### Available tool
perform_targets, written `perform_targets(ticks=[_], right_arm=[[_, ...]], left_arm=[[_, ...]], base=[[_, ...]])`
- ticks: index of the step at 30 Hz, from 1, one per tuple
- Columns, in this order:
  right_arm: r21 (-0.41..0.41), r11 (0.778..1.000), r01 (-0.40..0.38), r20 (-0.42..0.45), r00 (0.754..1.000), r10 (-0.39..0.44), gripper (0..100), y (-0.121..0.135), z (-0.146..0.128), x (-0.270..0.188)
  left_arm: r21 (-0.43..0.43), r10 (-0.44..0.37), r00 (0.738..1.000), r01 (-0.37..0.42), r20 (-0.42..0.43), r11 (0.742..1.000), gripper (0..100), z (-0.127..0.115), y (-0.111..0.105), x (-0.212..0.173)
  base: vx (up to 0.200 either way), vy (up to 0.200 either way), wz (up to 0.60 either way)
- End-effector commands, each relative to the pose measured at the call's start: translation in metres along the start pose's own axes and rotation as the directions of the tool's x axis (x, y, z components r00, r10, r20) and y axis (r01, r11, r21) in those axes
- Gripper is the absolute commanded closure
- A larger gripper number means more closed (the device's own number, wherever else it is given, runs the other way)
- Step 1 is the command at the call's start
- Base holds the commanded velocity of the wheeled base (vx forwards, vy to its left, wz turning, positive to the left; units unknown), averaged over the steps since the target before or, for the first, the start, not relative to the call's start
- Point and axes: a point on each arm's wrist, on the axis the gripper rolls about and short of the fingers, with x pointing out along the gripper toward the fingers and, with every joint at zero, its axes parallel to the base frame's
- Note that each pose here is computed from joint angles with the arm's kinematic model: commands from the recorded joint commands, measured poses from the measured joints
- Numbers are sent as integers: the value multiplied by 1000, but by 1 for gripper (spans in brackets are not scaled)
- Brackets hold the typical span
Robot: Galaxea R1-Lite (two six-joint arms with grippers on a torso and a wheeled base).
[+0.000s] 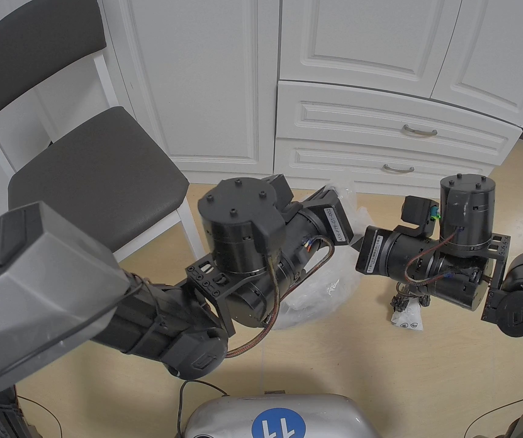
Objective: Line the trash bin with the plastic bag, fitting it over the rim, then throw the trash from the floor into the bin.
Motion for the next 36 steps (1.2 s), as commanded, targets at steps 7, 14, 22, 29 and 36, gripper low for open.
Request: perform_targets(ticks=[7,14,22,29,36], right_arm=[[21,1000,15,38,999,-16,100,-22,-28,48],[35,999,12,110,994,-16,100,-36,-30,62],[47,998,-30,189,982,21,100,-44,-22,64],[48,999,-14,156,988,6,100,-49,-30,68],[47,998,-32,136,990,25,100,-46,-38,74]], left_arm=[[-34,47,998,-48,-36,998,100,-38,24,28],[-49,52,998,-54,-40,997,100,-51,29,38],[-65,53,998,-55,-25,996,100,-46,26,39],[-60,60,996,-64,-62,996,100,-64,30,40],[-48,72,994,-77,-86,996,100,-71,33,38]], base=[[0,0,0],[0,0,0],[0,0,0],[0,0,0],[0,0,0]])
